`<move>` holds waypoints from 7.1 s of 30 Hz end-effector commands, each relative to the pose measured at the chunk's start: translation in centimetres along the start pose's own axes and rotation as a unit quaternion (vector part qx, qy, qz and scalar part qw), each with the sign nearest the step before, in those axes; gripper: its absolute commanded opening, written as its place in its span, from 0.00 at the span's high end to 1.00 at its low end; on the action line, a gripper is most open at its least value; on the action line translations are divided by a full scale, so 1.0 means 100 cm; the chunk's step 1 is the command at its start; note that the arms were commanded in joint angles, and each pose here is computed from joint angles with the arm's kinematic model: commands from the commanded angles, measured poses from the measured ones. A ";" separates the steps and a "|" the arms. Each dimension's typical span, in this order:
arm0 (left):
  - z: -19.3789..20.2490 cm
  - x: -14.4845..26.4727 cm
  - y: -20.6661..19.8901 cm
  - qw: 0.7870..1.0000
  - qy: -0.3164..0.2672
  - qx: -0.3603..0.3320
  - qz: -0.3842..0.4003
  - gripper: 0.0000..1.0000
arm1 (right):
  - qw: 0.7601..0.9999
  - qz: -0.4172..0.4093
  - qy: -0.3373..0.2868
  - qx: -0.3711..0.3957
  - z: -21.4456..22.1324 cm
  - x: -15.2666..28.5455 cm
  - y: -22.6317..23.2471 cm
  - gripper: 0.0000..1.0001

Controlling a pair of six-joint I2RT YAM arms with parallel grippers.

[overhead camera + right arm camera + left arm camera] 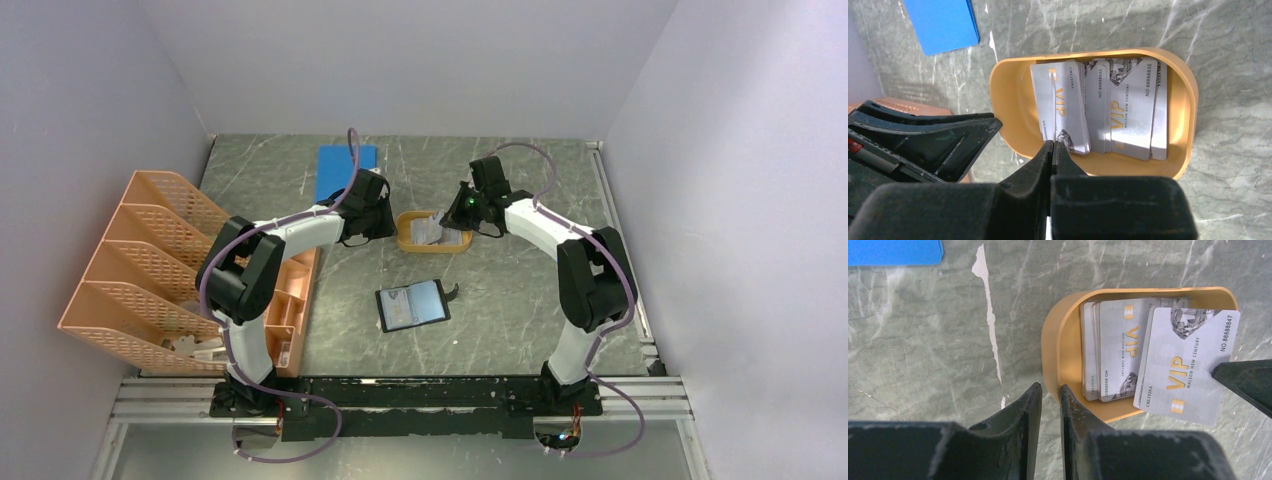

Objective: Put the credit cards into the card holder
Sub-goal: Pick up the credit card from the storage box, then place the credit card in the storage box.

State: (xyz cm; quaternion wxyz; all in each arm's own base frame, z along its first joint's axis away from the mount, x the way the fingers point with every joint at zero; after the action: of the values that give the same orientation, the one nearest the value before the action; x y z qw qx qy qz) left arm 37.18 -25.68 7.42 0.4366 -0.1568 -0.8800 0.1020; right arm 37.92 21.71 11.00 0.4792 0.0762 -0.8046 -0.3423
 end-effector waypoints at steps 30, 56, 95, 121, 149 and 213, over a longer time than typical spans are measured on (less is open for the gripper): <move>-0.040 0.097 -0.029 0.992 -0.084 0.043 0.080 0.43 | 0.935 -0.202 0.135 -0.258 0.016 0.086 0.025 1.00; -0.031 0.190 -0.081 0.886 -0.129 0.095 0.434 0.41 | 0.880 -0.434 0.134 -0.140 0.023 0.156 0.070 1.00; -0.035 0.184 -0.102 0.869 -0.115 0.074 0.475 0.53 | 0.872 -0.452 0.138 -0.131 0.024 0.168 0.078 1.00; -0.041 0.183 -0.120 0.847 -0.112 0.076 0.514 0.87 | 0.875 -0.443 0.147 -0.130 0.032 0.158 0.076 1.00; -0.060 0.049 -0.080 0.889 -0.092 0.106 0.435 0.95 | 0.929 -0.336 0.092 -0.125 -0.002 0.029 0.032 1.00; -0.039 0.075 -0.047 0.991 -0.064 -0.032 0.110 0.11 | 0.995 -0.102 -0.007 0.002 0.054 0.135 -0.049 1.00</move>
State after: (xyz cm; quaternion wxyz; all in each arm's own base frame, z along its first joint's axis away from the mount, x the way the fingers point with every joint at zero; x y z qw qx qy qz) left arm 37.31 -27.66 14.03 0.3724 -0.2986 -0.8557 0.1999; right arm 28.35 15.04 18.18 0.3982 0.1688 -0.7972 -0.4211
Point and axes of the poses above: each gripper's point midway between its finger pads, its own x axis back along the fingers, its own y axis along the line the jaws close on, z = x × y, the point moved 3 cm from there along x, back along the fingers, and after that the axes turned 9 degrees about -x, right-handed, at the moved point
